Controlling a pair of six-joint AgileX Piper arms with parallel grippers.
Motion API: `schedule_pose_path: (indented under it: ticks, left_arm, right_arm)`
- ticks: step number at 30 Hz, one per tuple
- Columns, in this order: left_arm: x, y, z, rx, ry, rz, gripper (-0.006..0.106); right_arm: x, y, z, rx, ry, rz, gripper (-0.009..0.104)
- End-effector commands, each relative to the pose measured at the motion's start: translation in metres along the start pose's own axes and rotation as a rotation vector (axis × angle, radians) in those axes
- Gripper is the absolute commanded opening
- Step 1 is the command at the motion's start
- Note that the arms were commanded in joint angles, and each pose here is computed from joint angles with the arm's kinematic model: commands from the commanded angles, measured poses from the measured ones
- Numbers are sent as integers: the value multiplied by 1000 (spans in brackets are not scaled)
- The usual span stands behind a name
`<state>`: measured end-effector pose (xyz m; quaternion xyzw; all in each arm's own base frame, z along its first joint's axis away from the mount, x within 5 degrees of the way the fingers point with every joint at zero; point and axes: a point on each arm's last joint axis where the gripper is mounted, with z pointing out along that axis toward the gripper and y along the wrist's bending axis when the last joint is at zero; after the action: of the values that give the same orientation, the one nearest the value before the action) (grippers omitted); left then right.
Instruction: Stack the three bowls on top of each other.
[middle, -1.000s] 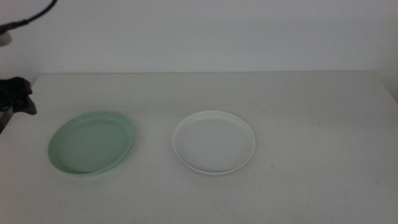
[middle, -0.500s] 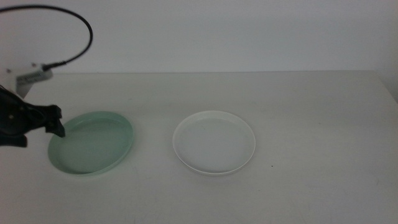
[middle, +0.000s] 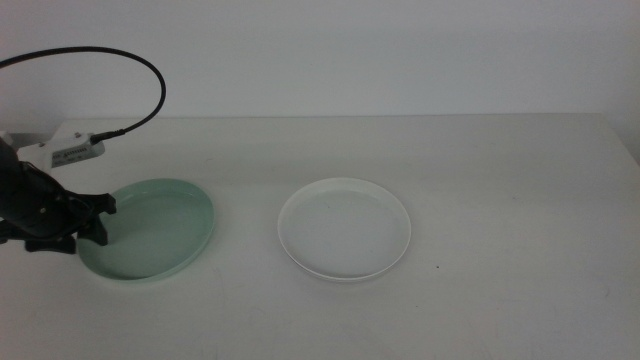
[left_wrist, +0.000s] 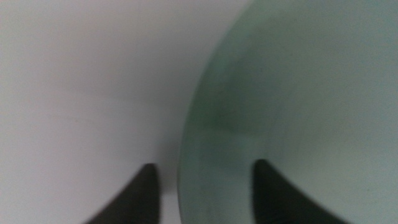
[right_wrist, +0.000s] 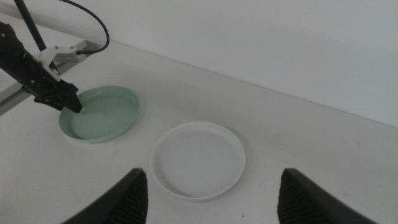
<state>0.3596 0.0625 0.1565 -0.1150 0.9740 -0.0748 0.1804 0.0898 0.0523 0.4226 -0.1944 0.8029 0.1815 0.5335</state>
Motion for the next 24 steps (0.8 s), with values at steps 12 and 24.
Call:
schedule_pose_path:
  ticks: [12, 24]
  left_arm:
    - [-16, -14, -63, 35, -169, 1, 0]
    - [-10, -104, -144, 241, -264, 152, 0]
  right_arm:
    - [-12, -1, -5, 20, -95, -10, 54]
    - [-12, -1, -5, 20, -95, -10, 54]
